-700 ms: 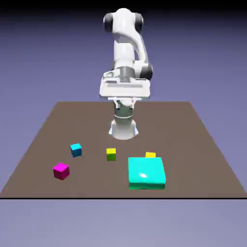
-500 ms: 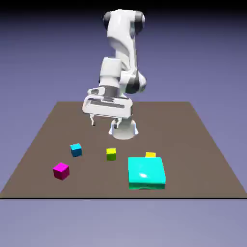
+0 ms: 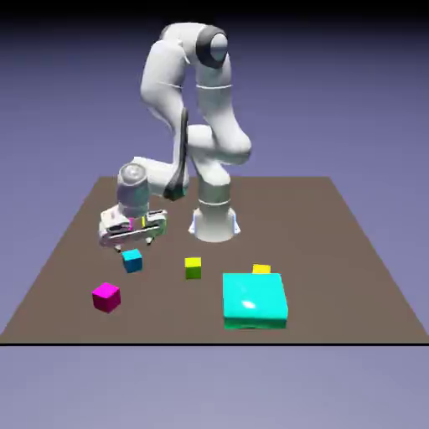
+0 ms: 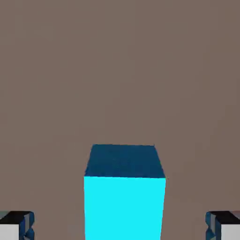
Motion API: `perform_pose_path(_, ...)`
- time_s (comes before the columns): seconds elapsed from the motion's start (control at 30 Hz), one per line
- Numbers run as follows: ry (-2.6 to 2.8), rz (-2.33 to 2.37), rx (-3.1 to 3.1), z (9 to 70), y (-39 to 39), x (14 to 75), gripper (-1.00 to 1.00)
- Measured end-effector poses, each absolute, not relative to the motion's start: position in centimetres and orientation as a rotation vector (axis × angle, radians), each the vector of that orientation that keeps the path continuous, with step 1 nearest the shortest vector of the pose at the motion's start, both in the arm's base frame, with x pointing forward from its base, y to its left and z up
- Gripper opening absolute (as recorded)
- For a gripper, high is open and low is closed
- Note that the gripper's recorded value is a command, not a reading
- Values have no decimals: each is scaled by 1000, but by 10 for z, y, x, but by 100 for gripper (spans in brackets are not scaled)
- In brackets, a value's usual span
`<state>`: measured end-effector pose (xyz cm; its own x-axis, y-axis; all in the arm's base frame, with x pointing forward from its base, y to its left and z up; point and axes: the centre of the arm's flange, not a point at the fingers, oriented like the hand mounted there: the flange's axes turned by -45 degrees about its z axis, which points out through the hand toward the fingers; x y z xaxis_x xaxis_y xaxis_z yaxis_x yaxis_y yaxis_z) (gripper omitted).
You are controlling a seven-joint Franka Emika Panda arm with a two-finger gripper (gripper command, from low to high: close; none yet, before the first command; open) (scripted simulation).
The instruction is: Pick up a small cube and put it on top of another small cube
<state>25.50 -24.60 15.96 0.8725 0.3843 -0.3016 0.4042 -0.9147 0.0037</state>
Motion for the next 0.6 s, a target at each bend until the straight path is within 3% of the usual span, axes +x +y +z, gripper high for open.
perform_pose_path(0.13,630,-458,2978,122,-248,246,0)
perform_pose_path(0.17,630,-458,2979,120,-248,245,-100)
perform_pose_path(0.6,535,-446,2998,194,-220,282,-100)
